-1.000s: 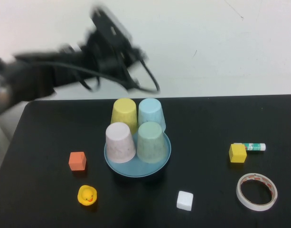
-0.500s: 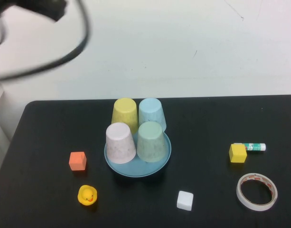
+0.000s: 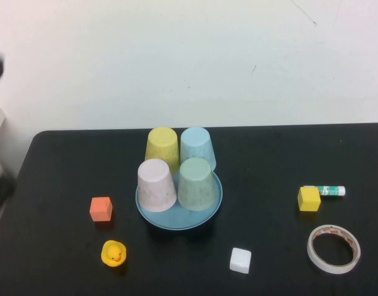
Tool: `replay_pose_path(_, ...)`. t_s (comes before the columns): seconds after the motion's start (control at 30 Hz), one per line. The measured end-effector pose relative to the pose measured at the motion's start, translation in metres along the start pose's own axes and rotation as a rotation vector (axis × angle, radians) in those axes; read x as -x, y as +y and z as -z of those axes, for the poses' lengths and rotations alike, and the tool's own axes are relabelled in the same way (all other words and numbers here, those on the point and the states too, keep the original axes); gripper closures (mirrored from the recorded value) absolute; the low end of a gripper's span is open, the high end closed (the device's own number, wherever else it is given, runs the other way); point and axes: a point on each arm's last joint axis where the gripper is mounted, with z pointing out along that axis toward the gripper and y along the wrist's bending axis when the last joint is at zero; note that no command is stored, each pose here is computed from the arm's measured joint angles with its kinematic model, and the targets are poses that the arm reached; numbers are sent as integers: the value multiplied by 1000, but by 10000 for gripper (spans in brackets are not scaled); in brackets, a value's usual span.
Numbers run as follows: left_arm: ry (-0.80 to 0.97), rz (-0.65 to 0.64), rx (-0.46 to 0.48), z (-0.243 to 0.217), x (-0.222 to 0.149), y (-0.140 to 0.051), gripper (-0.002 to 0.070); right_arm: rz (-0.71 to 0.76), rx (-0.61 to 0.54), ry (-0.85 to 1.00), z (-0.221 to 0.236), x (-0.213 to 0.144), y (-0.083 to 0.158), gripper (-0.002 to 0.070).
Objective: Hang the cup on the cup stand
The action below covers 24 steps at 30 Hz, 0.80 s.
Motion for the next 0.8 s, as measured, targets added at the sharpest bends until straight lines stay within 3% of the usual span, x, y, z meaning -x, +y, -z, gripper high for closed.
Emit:
replay_pose_path(0.43, 5, 0, 7, 59, -49, -26, 675, 0, 0, 0, 0, 0, 0, 676)
replay_pose_path(0.63, 104, 13, 175, 65, -65, -14, 675, 0, 0, 0, 0, 0, 0, 676)
replay_pose_path(0.8, 83, 2, 256, 80, -65, -10, 675, 0, 0, -2, 0, 0, 0, 676)
